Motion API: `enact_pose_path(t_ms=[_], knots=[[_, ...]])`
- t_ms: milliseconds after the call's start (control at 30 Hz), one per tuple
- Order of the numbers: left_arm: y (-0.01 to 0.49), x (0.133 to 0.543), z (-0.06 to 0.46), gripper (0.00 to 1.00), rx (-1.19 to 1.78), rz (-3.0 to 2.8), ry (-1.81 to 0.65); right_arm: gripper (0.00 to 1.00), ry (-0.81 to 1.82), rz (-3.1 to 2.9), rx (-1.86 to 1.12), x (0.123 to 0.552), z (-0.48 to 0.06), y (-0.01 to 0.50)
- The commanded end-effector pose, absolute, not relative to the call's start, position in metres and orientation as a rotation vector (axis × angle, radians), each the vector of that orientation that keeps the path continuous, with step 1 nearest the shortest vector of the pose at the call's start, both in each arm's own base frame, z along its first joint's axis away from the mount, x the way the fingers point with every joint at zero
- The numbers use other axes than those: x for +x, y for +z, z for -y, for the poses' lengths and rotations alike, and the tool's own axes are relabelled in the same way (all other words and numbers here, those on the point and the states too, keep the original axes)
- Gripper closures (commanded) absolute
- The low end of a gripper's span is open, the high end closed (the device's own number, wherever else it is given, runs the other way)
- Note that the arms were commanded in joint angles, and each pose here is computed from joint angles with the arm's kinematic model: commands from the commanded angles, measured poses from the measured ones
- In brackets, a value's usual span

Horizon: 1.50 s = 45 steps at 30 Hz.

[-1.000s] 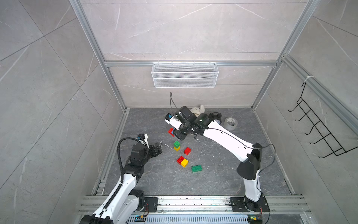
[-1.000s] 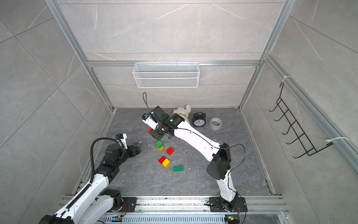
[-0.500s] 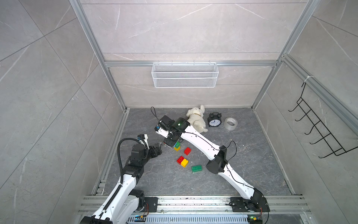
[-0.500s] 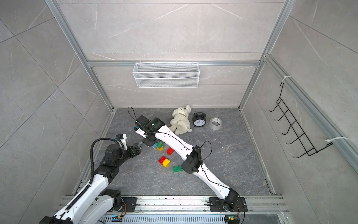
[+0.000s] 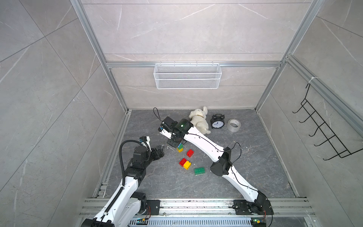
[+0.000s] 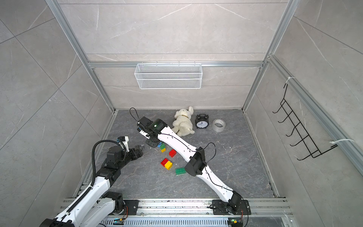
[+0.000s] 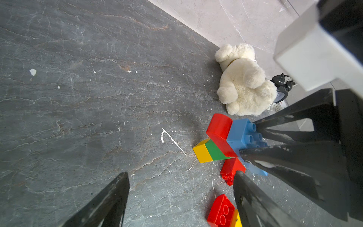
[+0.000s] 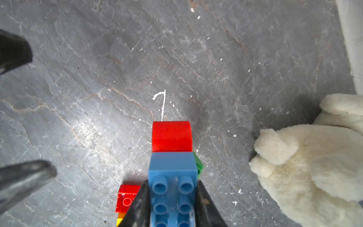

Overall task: Assemble the letter r with lego
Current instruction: Assemble the lego brick with the lego brick.

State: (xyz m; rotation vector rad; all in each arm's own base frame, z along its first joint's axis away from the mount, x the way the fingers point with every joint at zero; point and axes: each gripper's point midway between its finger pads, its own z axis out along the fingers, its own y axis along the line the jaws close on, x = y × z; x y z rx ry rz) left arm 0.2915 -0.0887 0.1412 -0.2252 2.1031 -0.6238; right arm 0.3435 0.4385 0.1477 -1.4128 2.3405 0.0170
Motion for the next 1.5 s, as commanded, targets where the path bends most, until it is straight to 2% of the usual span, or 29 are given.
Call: enact_pose_path(t_ms=[0, 367, 900, 1467], knots=[[0.146, 0.295, 0.087, 0.14, -0.212, -2.075, -0.611, 0.86, 0.035, -2.305, -1.33, 0.354, -0.446, 0.161], [0.142, 0.295, 0.087, 0.14, -0.21, -2.087, -0.607, 0.86, -0.052, -2.335, -1.33, 0.361, -0.439, 0.14], [0.133, 0.295, 0.088, 0.14, -0.213, -2.108, -0.614, 0.85, 0.084, -2.48, -1.173, 0.364, -0.437, 0.126], [0.129, 0.297, 0.09, 0.14, -0.211, -2.12, -0.619, 0.84, -0.011, -2.566, -1.09, 0.369, -0.419, 0.11]])
